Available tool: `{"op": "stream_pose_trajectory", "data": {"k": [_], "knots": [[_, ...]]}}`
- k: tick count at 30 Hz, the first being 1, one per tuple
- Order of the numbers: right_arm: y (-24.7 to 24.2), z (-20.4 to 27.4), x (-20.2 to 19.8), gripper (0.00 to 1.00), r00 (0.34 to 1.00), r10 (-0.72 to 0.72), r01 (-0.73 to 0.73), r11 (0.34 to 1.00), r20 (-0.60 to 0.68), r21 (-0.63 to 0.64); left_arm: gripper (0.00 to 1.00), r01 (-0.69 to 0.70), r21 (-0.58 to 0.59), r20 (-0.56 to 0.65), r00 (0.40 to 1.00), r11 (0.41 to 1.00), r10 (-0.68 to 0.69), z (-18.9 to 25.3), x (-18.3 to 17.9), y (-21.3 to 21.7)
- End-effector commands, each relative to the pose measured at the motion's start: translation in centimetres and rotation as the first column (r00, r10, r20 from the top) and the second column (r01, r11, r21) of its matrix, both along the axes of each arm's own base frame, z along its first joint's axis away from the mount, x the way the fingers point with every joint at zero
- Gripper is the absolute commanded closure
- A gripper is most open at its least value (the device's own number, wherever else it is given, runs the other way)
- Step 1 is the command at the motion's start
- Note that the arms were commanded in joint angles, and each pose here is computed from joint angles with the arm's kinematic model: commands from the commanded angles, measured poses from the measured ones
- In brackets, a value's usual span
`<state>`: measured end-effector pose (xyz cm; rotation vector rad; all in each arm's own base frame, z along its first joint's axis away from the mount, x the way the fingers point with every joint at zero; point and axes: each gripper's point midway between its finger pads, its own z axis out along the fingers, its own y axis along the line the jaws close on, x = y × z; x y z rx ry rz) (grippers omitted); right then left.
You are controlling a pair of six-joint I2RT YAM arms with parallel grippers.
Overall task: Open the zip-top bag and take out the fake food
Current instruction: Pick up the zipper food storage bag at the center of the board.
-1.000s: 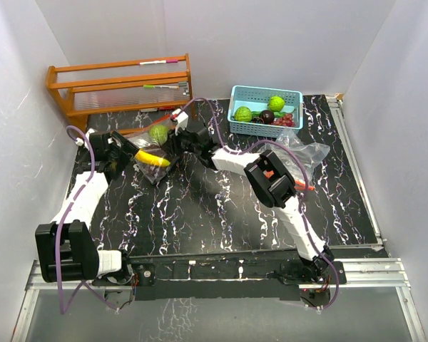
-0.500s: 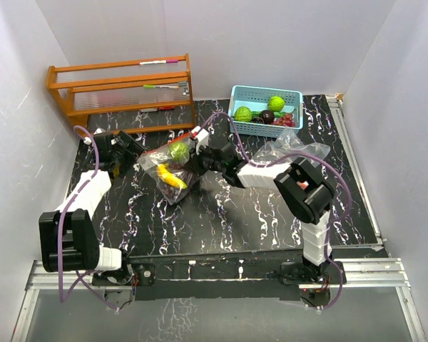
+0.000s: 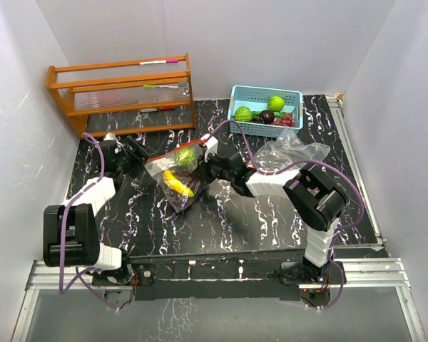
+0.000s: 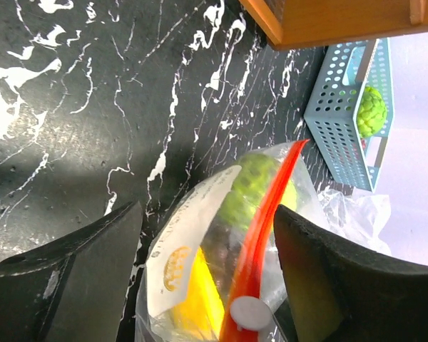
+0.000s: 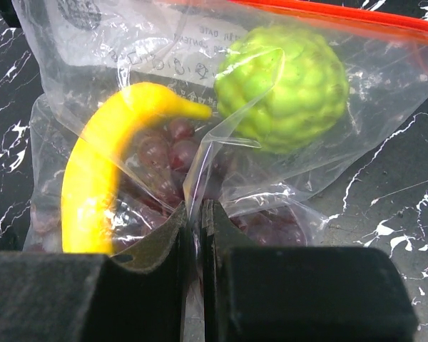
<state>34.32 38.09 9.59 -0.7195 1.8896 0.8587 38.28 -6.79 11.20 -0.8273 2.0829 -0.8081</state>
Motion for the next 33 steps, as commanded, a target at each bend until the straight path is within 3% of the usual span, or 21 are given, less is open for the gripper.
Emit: {"op": "stream_pose_trajectory", "data": {"k": [1, 8, 12, 15, 23, 26, 30, 33], "knots": [[1.4, 2.8, 1.4, 0.88, 0.998, -0.013, 0.009, 0.998, 0.059, 0.059, 0.29, 0.043, -0.028, 0.093, 0.995, 0.999, -0.04, 2.5, -0.2, -1.0], [1.5, 3.3, 1.9, 0.87, 0.998, -0.019, 0.015, 0.999, 0.067, 0.051, 0.24, 0.087, 0.02, 0.171, 0.981, 0.996, -0.089, 5.5, -0.7, -1.3], [1.7, 3.5, 2.5, 0.87, 0.997, -0.03, 0.026, 0.998, 0.077, 0.05, 0.29, 0.153, 0.015, 0.231, 0.961, 0.988, -0.152, 6.7, -1.3, -3.0], [2.1, 4.1, 3.0, 0.87, 0.995, -0.032, 0.027, 0.998, 0.093, 0.057, 0.3, 0.129, 0.049, 0.206, 0.969, 0.99, -0.136, 5.4, -2.1, -2.8], [2.9, 5.1, 4.4, 0.87, 0.995, -0.031, 0.024, 0.996, 0.089, 0.086, 0.47, 0.117, 0.082, 0.201, 0.971, 0.99, -0.131, 4.8, -2.9, -2.8], [3.3, 5.1, 4.8, 0.87, 0.996, -0.028, 0.02, 0.995, 0.08, 0.096, 0.6, 0.121, 0.102, 0.198, 0.97, 0.987, -0.139, 4.8, -3.2, -2.9], [3.5, 5.3, 4.7, 0.87, 0.997, -0.017, 0.009, 0.994, 0.071, 0.106, 0.95, 0.115, 0.124, 0.191, 0.972, 0.986, -0.138, 4.7, -3.2, -2.6], [3.0, 5.5, 4.2, 0.87, 0.997, -0.02, 0.012, 0.994, 0.073, 0.104, 1.0, 0.101, 0.132, 0.181, 0.976, 0.986, -0.124, 4.8, -2.9, -2.4]]}}
